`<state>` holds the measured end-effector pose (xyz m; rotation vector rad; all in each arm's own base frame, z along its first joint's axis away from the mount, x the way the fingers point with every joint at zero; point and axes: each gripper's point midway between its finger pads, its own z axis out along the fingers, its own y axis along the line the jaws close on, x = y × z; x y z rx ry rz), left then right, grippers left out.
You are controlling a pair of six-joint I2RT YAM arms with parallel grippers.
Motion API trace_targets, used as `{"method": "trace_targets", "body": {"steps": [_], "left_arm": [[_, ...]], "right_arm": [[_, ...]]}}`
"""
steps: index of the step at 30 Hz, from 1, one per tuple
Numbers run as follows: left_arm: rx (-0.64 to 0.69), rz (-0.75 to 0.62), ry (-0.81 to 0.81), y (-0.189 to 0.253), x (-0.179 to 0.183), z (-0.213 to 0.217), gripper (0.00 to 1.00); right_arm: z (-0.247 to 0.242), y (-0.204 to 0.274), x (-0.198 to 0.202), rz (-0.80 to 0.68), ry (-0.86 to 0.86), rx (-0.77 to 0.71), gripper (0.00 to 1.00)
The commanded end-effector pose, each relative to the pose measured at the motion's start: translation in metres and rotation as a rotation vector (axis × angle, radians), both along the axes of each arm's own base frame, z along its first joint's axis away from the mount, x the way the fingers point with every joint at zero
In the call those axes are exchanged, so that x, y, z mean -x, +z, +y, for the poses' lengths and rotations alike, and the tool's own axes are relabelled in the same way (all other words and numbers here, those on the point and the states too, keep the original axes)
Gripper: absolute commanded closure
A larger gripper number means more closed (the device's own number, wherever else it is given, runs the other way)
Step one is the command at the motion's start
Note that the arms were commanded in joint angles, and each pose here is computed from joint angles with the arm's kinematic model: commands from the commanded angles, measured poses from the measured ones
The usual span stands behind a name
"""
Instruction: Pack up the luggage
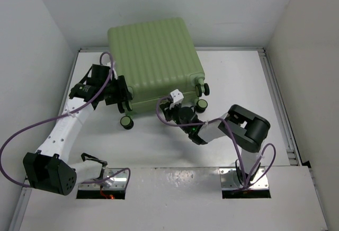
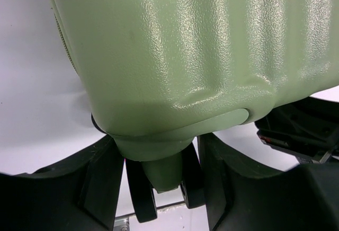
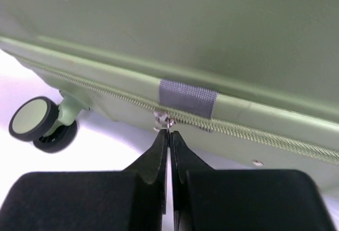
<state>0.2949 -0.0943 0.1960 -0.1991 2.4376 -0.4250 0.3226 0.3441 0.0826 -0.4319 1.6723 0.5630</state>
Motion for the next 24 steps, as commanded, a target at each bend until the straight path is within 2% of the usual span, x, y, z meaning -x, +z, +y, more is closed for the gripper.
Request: {"method": "trace_targets", "body": {"steps": [1, 4, 9, 11, 21, 24], "left_arm": [[-0.058, 0.104, -0.012, -0.034, 0.008, 0.012, 0.45], [-0.059, 0.113, -0.003, -0.037, 0.010, 0.014, 0.46], [-0.067, 0.133, 0.042, -0.043, 0.005, 0.027, 0.59], [-0.069, 0.162, 0.064, -0.050, 0.008, 0.034, 0.60], [-0.104, 0.192, 0.117, -0.058, 0.007, 0.053, 0.98], [-0.125, 0.209, 0.141, -0.062, 0.008, 0.060, 1.00]], "right_arm": [[-0.009, 0.047, -0.003, -0.109, -0.022, -0.087, 1.00], [-0.024, 0.040, -0.001, -0.089, -0.055, -0.062, 1.00], [-0.056, 0.024, -0.004, -0.042, -0.128, -0.004, 1.00], [-0.070, 0.022, -0.012, -0.029, -0.164, -0.001, 1.00], [-0.124, 0.012, -0.040, 0.001, -0.296, 0.043, 1.00], [-0.140, 0.015, -0.039, -0.007, -0.319, 0.047, 1.00]]}}
